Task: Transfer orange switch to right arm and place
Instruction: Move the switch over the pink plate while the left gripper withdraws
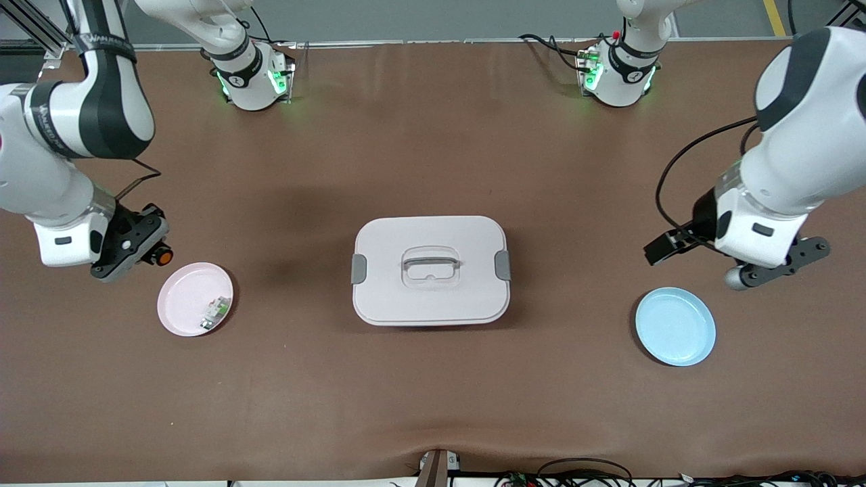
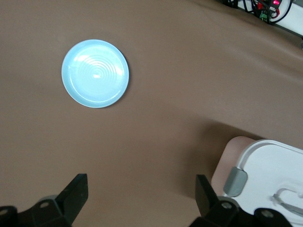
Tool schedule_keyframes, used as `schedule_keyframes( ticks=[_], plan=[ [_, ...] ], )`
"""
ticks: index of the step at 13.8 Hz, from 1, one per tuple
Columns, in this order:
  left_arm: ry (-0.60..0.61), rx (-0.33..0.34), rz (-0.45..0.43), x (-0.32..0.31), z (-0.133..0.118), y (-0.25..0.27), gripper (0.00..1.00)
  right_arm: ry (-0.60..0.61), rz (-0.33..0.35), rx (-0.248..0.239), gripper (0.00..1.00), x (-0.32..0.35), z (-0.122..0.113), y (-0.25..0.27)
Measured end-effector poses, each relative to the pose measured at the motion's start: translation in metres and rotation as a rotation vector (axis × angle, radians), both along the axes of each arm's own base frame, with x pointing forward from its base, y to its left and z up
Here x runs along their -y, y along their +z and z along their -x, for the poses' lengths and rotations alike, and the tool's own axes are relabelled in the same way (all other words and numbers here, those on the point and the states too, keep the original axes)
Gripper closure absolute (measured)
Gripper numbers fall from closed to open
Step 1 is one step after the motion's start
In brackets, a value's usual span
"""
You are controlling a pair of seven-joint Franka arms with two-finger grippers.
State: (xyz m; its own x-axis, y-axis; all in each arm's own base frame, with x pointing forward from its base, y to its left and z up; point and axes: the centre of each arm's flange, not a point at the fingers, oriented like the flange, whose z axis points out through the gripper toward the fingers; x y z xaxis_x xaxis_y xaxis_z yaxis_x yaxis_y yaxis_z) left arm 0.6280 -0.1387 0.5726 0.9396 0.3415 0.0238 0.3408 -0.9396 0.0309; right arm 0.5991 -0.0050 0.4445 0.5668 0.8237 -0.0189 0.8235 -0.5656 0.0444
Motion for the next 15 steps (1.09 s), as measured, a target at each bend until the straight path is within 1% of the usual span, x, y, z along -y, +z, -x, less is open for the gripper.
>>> schedule_keyframes(
  ticks=[3, 7, 10, 13, 15],
  plan=[
    [-0.059, -0.009, -0.041, -0.027, 0.011, 0.021, 0.00, 0.071, 0.010, -0.005, 0.65, 0.037, -0.011, -0.038],
    [-0.165, 0.033, -0.085, -0.049, 0.025, 0.054, 0.00, 0.129, 0.023, -0.009, 0.65, 0.068, -0.024, -0.094],
    [-0.236, 0.003, -0.117, -0.056, 0.042, 0.071, 0.00, 0.150, 0.026, -0.018, 0.65, 0.069, -0.029, -0.122],
    [-0.254, -0.020, -0.098, -0.064, 0.058, 0.081, 0.00, 0.167, 0.026, -0.022, 0.65, 0.065, -0.032, -0.140],
    [-0.273, -0.026, -0.105, -0.067, 0.070, 0.083, 0.00, 0.174, 0.026, -0.017, 0.65, 0.062, -0.034, -0.152]
  ],
)
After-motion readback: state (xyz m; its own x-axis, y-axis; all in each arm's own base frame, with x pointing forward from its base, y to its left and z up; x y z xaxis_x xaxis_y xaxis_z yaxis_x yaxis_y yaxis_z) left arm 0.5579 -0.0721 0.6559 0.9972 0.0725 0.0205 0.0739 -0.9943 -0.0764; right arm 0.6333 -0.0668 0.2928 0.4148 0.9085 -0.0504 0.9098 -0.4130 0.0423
